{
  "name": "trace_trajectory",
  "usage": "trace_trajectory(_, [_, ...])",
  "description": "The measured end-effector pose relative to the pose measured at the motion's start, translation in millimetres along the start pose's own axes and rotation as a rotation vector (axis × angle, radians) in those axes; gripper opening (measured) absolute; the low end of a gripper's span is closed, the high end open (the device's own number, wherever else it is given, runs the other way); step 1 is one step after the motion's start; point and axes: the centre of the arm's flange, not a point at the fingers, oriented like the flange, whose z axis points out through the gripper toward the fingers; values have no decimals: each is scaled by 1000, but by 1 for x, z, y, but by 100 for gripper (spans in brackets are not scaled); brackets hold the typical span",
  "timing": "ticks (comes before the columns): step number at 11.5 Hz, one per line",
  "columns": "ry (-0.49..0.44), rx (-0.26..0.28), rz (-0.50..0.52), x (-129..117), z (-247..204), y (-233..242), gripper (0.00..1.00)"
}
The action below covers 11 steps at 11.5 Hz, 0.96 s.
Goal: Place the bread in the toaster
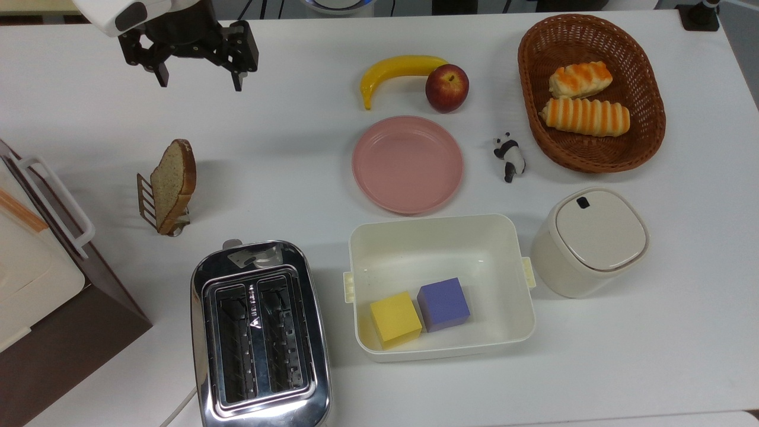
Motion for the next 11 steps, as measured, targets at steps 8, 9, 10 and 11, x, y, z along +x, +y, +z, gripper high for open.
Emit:
trace_trajectory(8, [8, -1, 1, -2, -5, 0, 100])
trace_trajectory(9, [8, -1, 0, -2, -5, 0, 100])
trace_trajectory(10, [8, -1, 0, -2, -5, 0, 100])
trace_trajectory(11, [8, -1, 0, -2, -5, 0, 100])
